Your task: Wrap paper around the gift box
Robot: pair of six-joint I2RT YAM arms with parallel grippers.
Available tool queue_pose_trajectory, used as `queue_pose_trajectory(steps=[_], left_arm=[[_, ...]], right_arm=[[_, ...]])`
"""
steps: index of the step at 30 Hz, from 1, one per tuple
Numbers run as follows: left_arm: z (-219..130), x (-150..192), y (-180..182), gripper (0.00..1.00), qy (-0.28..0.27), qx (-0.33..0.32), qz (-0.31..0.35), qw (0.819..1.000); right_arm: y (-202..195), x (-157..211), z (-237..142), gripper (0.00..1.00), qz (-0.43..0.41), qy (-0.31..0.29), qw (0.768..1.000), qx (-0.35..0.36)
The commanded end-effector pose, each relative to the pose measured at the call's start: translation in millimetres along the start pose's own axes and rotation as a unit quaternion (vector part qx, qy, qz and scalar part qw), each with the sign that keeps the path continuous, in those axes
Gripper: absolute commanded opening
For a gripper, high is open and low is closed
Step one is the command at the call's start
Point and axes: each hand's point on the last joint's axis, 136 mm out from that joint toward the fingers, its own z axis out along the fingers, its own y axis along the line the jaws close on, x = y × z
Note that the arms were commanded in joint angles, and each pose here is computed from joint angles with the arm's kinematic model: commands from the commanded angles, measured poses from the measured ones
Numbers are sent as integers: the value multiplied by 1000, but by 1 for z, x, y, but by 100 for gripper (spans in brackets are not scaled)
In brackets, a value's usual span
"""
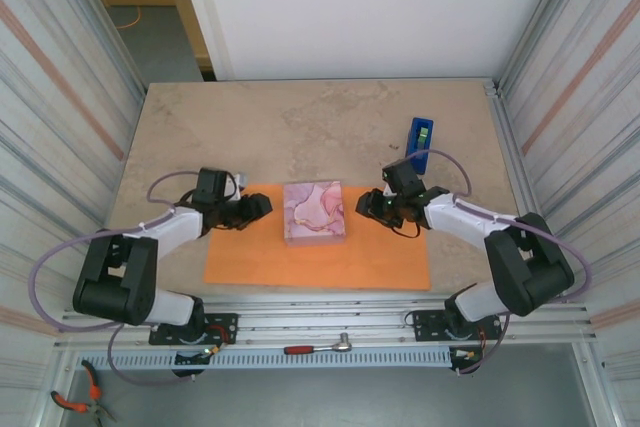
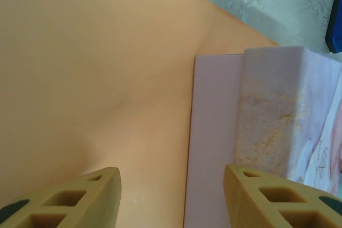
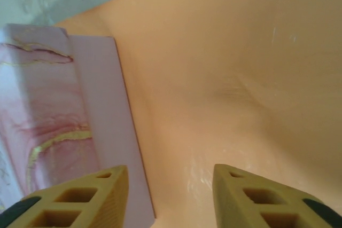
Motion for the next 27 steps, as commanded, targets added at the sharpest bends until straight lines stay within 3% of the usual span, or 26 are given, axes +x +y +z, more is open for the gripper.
queue_pose_trajectory(steps=[1,7,18,27], left_arm=[[4,-4,6,54,-9,5,-15,1000],[11,-10,30,53,-13,-14,-46,999],[13,-39,76,53,-40,-40,-100,993],[8,-100,64,54,-60,-30,-65,996]], right_arm=[[-11,8,14,39,-5,20,1000,8],[-17,6,35,29,-13,37,999,22],[-21,-23,70,27,-18,49,998,37],[1,-65,79,30,-23,40,999,9]])
